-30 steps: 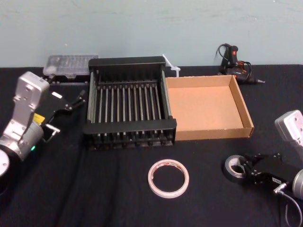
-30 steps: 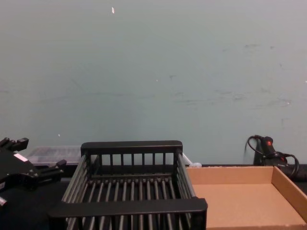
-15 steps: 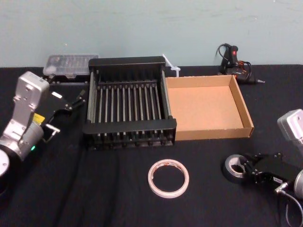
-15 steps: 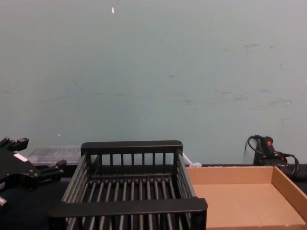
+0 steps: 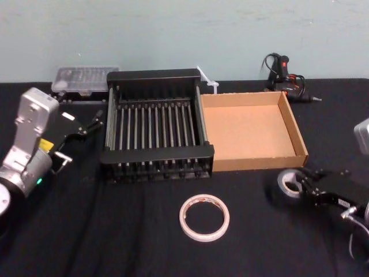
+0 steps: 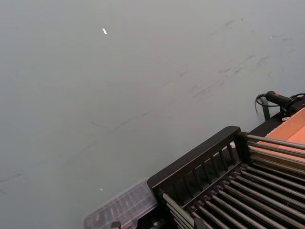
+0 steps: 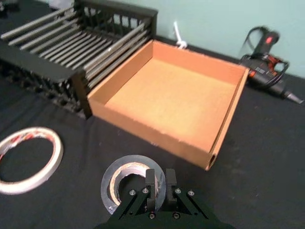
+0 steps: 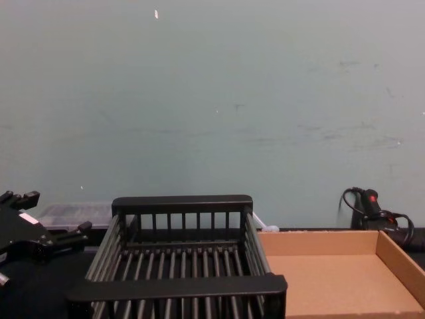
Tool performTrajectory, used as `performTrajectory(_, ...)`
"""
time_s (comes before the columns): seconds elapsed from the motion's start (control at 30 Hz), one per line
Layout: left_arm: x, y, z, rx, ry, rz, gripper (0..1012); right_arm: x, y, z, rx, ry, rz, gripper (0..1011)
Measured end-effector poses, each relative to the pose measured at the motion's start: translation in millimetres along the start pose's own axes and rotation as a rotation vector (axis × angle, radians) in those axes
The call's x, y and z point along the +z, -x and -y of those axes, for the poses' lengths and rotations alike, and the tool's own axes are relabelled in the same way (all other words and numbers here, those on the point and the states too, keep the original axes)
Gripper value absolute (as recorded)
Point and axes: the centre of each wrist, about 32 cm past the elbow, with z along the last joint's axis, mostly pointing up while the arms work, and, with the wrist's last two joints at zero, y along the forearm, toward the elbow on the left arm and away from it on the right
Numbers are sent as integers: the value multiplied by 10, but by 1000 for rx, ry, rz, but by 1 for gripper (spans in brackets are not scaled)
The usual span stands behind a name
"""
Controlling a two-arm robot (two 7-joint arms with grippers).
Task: Pick up the white tape and place it into the black box , Pick up the silver tape and place it into the brown box.
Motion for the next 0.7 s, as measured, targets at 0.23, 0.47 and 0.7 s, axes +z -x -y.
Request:
performTrajectory(0.23,0,0,0,0,0,0,1002,110,-40,-54,-45,-46,-11,135)
performTrajectory(0.47,0,0,0,0,0,0,1001,199,-105,-210,-96,-73,-11,135)
performTrajectory(0.7,0,0,0,0,0,0,1001,243,-163,-359,-116,-88,-20,135)
